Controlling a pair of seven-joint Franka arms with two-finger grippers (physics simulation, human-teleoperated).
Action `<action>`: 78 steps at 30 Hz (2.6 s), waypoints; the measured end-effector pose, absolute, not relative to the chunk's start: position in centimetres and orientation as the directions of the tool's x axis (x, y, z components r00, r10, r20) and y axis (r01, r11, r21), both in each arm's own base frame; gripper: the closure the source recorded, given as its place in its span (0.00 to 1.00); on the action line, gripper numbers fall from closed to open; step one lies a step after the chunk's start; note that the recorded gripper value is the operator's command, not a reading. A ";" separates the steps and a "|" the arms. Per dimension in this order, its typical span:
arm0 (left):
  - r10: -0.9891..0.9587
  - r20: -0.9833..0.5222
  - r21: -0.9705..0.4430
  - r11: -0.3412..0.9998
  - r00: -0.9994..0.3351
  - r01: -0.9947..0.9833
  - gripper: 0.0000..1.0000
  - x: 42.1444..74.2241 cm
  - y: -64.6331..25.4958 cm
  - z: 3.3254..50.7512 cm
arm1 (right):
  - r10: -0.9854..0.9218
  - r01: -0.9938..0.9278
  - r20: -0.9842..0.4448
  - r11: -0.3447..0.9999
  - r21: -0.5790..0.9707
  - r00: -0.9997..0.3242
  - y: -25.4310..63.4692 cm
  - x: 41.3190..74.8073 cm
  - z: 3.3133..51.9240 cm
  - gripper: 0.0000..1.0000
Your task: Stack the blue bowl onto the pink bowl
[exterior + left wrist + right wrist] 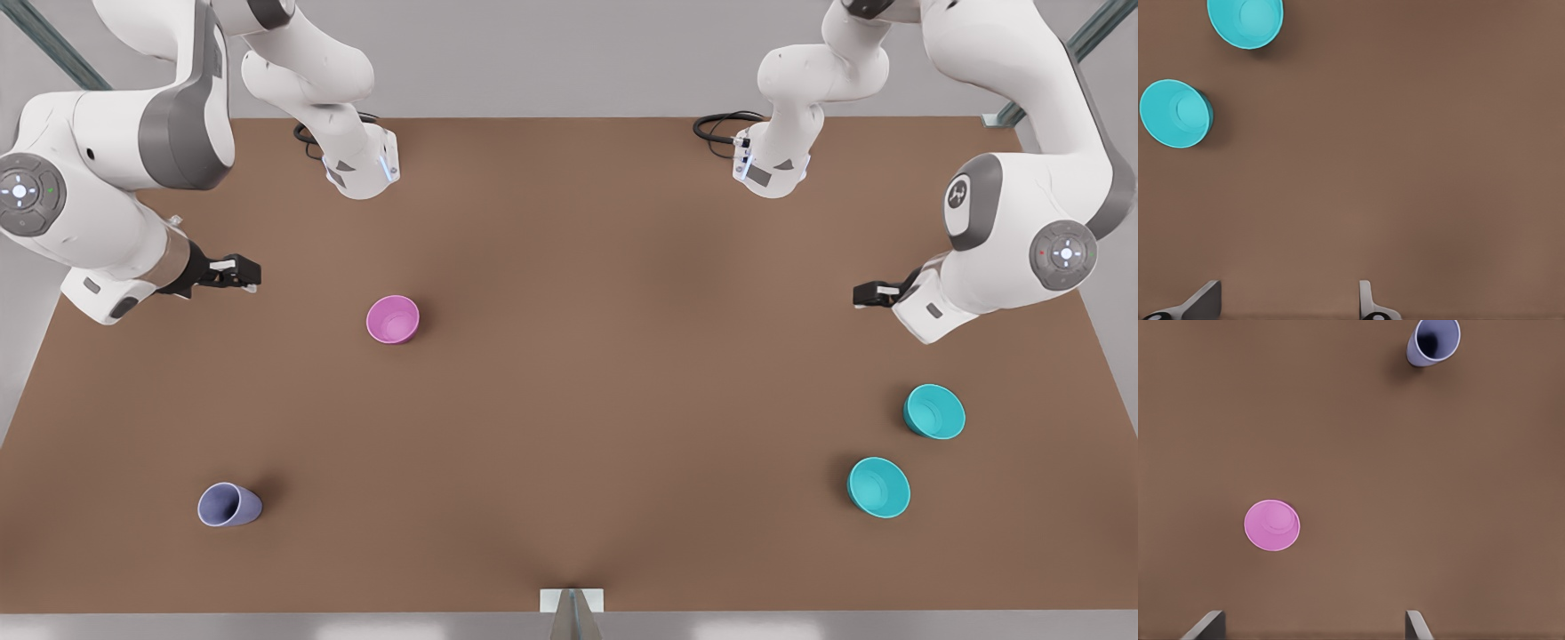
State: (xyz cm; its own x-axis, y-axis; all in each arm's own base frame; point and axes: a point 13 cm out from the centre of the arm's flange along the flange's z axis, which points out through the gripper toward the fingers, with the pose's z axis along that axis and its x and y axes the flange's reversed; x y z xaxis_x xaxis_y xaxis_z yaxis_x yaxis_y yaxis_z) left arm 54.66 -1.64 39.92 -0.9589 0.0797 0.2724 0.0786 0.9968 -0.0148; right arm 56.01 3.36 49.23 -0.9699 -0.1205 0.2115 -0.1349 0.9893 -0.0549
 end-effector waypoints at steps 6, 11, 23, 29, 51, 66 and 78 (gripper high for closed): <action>0.078 0.272 -0.015 0.997 -0.959 0.077 0.00 54.7 -1.5 39.9 | -0.116 -0.164 0.411 0.983 -0.083 -0.904 2.1 53.6 41.3 0.00; 0.071 0.285 -0.016 0.997 -0.956 0.069 0.00 54.6 -1.0 39.5 | -0.081 -0.142 0.610 0.989 -0.051 -0.788 -2.2 46.0 23.9 0.00; 0.033 0.326 -0.014 0.999 -0.945 0.030 0.00 54.2 1.3 38.3 | -0.142 -0.106 0.452 0.989 0.104 -0.881 5.7 42.3 12.9 0.00; 0.032 0.327 -0.016 0.999 -0.945 0.029 0.00 54.4 1.4 37.9 | -0.137 -0.092 0.427 0.988 0.125 -0.894 7.3 40.9 8.6 0.00; 0.034 0.325 -0.017 0.999 -0.945 0.030 0.00 54.6 1.3 37.6 | -0.278 -0.237 0.173 0.945 0.224 -0.945 22.3 50.4 13.5 0.79; -0.036 0.307 -0.051 0.997 -0.951 -0.054 0.00 60.1 5.8 32.0 | -0.200 -0.107 0.227 0.925 0.365 -0.953 59.0 49.7 4.1 0.06; -0.108 0.212 -0.171 0.974 -0.971 -0.145 0.00 62.8 25.3 14.8 | 0.100 0.188 0.308 0.944 0.272 -0.946 51.6 56.8 15.5 0.00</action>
